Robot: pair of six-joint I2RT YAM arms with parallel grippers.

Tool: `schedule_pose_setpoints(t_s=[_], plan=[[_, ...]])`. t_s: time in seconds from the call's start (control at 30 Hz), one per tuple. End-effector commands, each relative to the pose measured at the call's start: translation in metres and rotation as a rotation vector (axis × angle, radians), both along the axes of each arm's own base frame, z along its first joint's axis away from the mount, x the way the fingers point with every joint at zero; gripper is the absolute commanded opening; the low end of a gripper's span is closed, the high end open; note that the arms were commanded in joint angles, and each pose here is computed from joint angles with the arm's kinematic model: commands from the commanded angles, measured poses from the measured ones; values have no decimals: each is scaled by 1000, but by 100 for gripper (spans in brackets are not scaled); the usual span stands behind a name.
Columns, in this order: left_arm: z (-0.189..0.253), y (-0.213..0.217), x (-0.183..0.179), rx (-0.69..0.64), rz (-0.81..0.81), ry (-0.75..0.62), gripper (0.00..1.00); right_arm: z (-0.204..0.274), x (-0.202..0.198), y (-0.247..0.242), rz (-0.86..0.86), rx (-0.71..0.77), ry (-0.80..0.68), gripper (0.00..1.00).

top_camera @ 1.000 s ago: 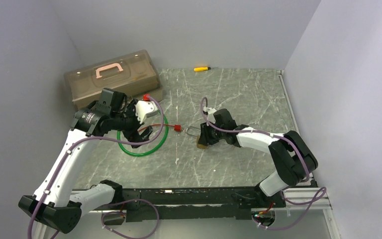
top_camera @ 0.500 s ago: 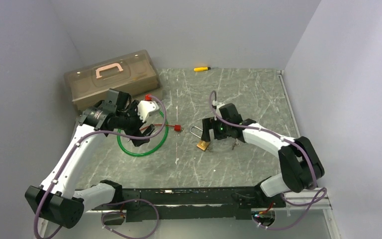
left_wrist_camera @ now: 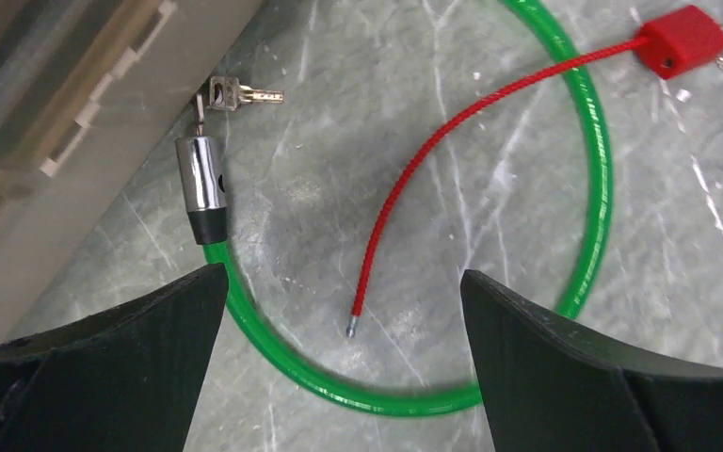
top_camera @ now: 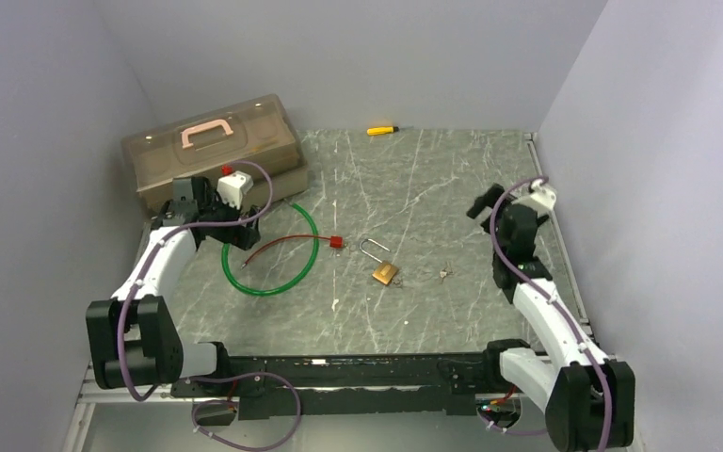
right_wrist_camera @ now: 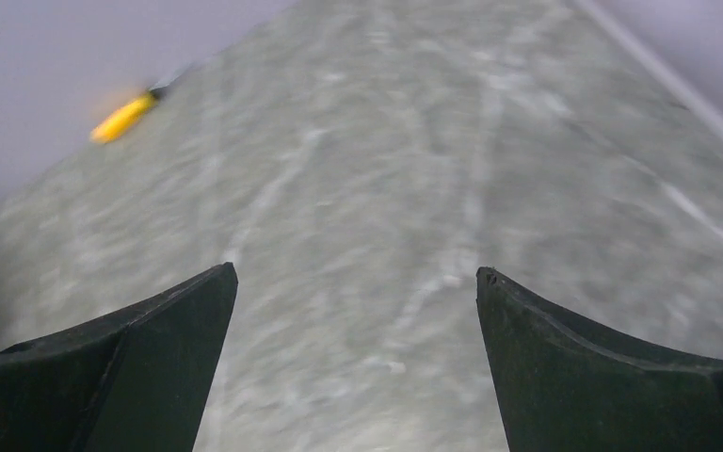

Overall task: Unlock with the key
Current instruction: Reset both arms

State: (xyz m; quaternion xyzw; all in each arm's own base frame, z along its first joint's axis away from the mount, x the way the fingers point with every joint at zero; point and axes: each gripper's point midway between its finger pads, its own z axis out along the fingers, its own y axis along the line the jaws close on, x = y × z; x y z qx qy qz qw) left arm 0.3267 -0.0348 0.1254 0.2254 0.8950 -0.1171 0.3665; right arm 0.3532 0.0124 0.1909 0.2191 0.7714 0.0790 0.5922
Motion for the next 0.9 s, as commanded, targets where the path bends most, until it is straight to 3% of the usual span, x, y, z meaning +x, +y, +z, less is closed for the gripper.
schedule_pose_setpoints(t_s=[0.0, 0.27, 0.6, 0.87], plan=[[1, 11, 43, -29, 130, -198, 99, 9, -20, -87, -477, -70, -205, 100], [-24, 17, 58, -71, 192, -326, 99, -36, -34, -144, -606, -281, -61, 100], [-7, 28, 59, -65, 237, -551, 99, -58, -32, -144, -529, -274, -48, 100], [-4, 32, 32, -97, 271, -754, 99, -66, -27, -123, -409, -256, -70, 100]])
